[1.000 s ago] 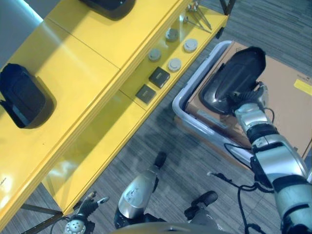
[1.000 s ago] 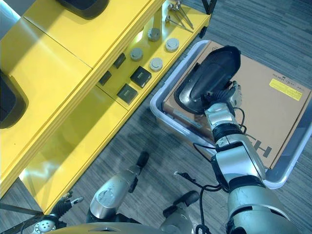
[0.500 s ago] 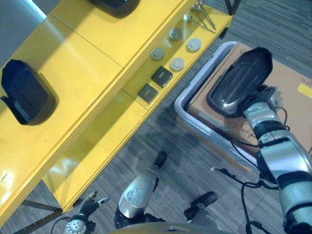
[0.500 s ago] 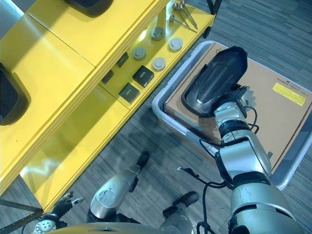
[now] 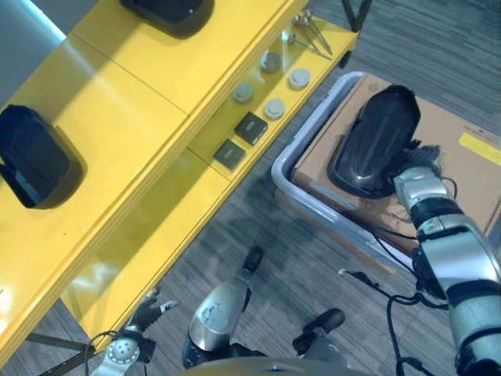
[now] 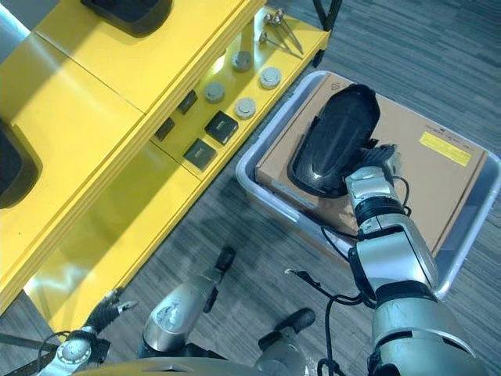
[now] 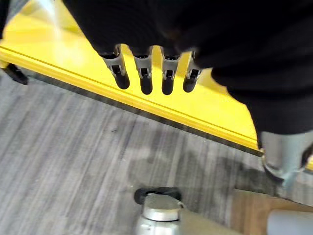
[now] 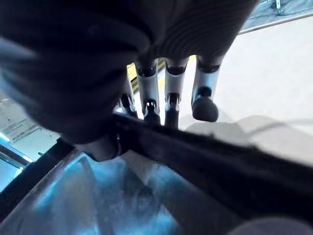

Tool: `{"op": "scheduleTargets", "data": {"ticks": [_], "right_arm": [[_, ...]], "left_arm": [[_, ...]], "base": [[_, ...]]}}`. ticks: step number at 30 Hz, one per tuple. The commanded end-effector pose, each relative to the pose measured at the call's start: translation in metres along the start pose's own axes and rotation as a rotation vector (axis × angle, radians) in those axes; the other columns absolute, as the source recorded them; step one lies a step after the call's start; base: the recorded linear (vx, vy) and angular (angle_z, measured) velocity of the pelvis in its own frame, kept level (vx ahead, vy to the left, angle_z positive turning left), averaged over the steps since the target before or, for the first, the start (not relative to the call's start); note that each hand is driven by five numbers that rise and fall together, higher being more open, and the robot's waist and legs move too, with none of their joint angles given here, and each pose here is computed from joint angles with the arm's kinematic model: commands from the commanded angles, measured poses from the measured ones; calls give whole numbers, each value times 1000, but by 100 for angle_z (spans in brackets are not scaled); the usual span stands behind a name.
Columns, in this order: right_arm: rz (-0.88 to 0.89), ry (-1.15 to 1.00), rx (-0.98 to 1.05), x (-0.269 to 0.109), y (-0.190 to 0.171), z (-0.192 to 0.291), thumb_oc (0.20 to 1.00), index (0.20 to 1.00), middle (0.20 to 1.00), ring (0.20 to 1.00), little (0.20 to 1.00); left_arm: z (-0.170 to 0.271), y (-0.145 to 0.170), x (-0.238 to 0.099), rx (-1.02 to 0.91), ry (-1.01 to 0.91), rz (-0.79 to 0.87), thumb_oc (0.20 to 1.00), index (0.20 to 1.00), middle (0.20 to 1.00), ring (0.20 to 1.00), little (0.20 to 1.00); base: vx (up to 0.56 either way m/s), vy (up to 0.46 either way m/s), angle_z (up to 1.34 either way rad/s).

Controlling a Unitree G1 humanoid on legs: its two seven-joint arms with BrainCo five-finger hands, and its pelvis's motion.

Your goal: Move parts from the plastic box to the shelf.

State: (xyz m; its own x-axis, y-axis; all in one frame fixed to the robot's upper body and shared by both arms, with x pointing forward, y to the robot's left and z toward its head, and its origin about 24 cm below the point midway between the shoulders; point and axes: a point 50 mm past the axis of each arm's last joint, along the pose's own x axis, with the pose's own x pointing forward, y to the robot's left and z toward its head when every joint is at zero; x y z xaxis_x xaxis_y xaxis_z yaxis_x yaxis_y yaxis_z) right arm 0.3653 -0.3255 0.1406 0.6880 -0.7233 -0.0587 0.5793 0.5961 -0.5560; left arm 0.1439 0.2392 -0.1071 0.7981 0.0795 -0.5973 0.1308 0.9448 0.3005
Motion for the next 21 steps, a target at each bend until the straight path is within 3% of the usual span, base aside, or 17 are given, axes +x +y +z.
{"op": "scheduleTargets", "data": {"ticks": [1,7,15,16,21], "right_arm": [[-21,-112,47,-3,-7,3,200,200,200,200,200],[4,-170,111,-19,-3,-9,200,200,200,200,200],[88,-244,78,-48,25,-9,200,200,200,200,200],[144,-255,49,-60,40,-9,200,200,200,200,200],[250,-242,5,-77,72,-16,200,200,200,200,200]], "left_arm": [[9,15,-3,-51,-63,-4,1000,1000,1000,1000,1000],[79,18,3,-185,-272,-169,1000,1000,1000,1000,1000],[153,-11,12,-265,-404,-422,1000,1000,1000,1000,1000],[185,-28,16,-333,-439,-509,1000,1000,1000,1000,1000],[242,-74,17,-390,-453,-671,1000,1000,1000,1000,1000]], "base": [[47,-109,-13],[75,-141,-13],[43,-80,-22],[69,-85,-32],[57,-67,-35]]}}
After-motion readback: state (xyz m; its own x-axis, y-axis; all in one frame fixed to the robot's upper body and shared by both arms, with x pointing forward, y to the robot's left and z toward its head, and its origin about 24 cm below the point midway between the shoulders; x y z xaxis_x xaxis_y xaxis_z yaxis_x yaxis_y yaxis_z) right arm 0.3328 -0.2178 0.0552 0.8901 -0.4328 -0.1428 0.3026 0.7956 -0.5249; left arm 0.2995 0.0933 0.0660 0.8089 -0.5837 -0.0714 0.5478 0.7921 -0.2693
